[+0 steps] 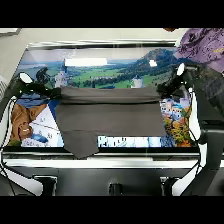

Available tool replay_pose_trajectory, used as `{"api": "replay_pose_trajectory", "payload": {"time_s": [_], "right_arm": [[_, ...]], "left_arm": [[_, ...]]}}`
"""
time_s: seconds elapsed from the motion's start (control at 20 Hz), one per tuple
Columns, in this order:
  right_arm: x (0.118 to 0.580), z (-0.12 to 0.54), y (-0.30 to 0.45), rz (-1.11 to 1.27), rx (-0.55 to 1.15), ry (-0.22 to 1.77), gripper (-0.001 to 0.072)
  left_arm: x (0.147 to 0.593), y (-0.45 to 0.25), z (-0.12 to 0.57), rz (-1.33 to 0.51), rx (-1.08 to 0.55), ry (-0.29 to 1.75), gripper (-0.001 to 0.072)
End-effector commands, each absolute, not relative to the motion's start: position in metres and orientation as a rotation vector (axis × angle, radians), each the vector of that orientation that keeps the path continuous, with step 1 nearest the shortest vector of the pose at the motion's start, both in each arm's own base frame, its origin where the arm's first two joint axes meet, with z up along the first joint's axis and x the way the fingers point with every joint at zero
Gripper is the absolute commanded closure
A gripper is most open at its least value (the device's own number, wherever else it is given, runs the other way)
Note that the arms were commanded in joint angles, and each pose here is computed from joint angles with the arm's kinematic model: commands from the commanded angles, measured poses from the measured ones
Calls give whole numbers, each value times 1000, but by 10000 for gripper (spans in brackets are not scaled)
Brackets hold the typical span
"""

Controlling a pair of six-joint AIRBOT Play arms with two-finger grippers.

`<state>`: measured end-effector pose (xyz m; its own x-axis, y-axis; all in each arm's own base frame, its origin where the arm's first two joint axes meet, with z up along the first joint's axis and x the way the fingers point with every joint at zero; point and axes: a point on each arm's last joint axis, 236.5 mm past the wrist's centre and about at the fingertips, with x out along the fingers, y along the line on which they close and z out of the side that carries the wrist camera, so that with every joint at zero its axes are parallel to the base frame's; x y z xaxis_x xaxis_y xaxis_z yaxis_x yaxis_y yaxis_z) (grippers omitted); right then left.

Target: Fold the clothes and pants, and hang the long-sleeved shirts on hangers.

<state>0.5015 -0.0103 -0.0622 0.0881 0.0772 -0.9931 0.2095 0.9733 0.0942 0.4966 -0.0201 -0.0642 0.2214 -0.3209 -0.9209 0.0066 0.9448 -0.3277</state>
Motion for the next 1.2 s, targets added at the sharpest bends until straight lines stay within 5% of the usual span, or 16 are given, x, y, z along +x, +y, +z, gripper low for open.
{"api": "replay_pose_trajectory", "payload": {"time_s": [0.0,0.35,0.45,0.6,0.65,0.75,0.9,0.95,1.05,1.15], "right_arm": [[485,-70,5,-58,282,1570,678],[472,-84,6,-61,281,1646,677],[470,-85,7,-59,284,1657,613],[467,-85,8,-56,287,1671,612],[466,-85,8,-56,286,1675,582],[465,-85,8,-62,291,1681,499],[464,-81,8,-71,299,1681,490],[464,-77,8,-67,295,1674,443],[463,-57,-1,-40,216,1644,139],[467,-25,-19,-47,176,1562,145]], "left_arm": [[467,-27,-83,-244,-320,1486,692],[465,-29,-88,-242,-327,1499,690],[464,-30,-87,-230,-343,1506,651],[465,-30,-87,-217,-360,1507,650],[465,-31,-87,-218,-360,1508,589],[465,-31,-85,-202,-377,1507,-8],[473,-29,-72,-203,-368,1473,5],[477,-26,-62,-201,-365,1448,4],[481,-13,-33,-191,-360,1400,4],[465,8,-7,-183,-357,1398,4]]}}
